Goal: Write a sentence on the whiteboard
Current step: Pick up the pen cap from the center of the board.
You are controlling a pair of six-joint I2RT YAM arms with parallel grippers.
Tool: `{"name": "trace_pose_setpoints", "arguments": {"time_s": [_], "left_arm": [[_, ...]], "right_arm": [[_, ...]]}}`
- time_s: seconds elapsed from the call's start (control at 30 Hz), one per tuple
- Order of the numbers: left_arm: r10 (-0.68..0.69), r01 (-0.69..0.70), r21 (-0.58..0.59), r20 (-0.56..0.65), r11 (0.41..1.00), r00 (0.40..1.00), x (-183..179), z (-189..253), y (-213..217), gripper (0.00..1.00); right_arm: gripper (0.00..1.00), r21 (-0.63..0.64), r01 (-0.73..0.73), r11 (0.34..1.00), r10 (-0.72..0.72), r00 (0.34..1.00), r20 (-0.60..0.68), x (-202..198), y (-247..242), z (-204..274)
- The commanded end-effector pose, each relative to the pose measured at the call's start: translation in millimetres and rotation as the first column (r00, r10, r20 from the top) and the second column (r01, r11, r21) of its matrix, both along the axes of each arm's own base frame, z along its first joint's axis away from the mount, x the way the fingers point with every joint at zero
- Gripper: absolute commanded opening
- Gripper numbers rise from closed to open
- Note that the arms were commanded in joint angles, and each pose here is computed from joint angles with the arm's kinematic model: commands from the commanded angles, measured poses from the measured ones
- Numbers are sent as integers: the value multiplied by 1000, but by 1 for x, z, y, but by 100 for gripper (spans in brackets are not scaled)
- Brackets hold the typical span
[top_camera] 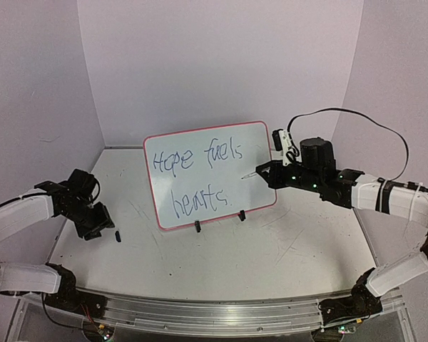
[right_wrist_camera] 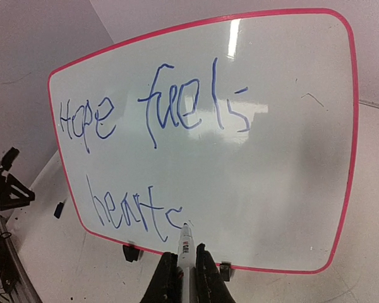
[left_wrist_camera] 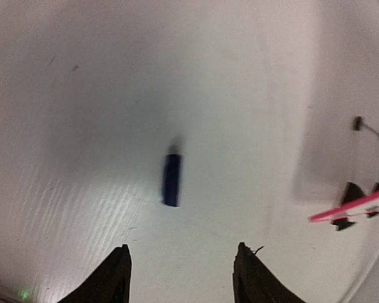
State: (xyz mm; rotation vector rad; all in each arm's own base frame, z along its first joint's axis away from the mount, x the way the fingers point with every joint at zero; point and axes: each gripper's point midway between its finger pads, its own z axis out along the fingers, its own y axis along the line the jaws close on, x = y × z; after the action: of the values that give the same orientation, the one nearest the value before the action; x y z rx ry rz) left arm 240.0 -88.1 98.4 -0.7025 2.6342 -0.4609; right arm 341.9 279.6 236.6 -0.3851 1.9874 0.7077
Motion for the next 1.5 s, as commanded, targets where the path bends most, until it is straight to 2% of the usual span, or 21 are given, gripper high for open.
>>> {"name": "trace_pose_setpoints", "arguments": {"time_s": [0.0, 0.13, 0.33, 0.43, 0.57, 0.77, 0.87, 1.0, 1.1, 1.27, 1.47], "left_arm": [[163, -116, 234, -192, 965, 968, -42, -40, 41, 53], [105, -56, 212, -228, 976, 968, -28, -65, 22, 55], [7, 30, 182, -195, 983, 981, -12, -80, -13, 60], [-9, 46, 188, -192, 981, 981, -4, -84, -17, 58], [1, 50, 265, -188, 963, 982, 2, -89, -7, 48], [34, 27, 336, -174, 942, 984, 9, -93, 4, 44], [21, 28, 352, -135, 936, 991, 23, -87, 2, 49], [16, 31, 351, -129, 936, 991, 29, -85, 0, 49], [13, 37, 341, -143, 939, 990, 26, -88, -1, 58], [52, -24, 274, -97, 961, 994, 32, -74, -8, 65], [153, -125, 248, -96, 961, 984, 45, -80, 5, 56]], "right_arm": [[0, 67, -38, 997, 36, 999, 37, -7, 3, 18], [0, 75, -32, 997, 30, 999, 33, -12, -2, 15], [0, 84, -46, 995, 44, 999, 23, -17, -2, 12], [0, 86, -46, 995, 44, 999, 25, -18, -2, 13], [0, 91, -41, 995, 38, 999, 30, -18, -3, 16], [0, 87, -36, 996, 34, 999, 28, -17, -4, 14], [0, 84, -39, 996, 38, 999, 18, -17, -2, 10], [0, 84, -42, 996, 41, 999, 14, -16, -1, 9], [0, 84, -38, 996, 37, 999, 16, -16, -2, 10], [0, 83, -39, 996, 39, 999, 8, -16, -1, 6], [0, 92, -48, 995, 48, 999, 2, -16, 2, 5]]}}
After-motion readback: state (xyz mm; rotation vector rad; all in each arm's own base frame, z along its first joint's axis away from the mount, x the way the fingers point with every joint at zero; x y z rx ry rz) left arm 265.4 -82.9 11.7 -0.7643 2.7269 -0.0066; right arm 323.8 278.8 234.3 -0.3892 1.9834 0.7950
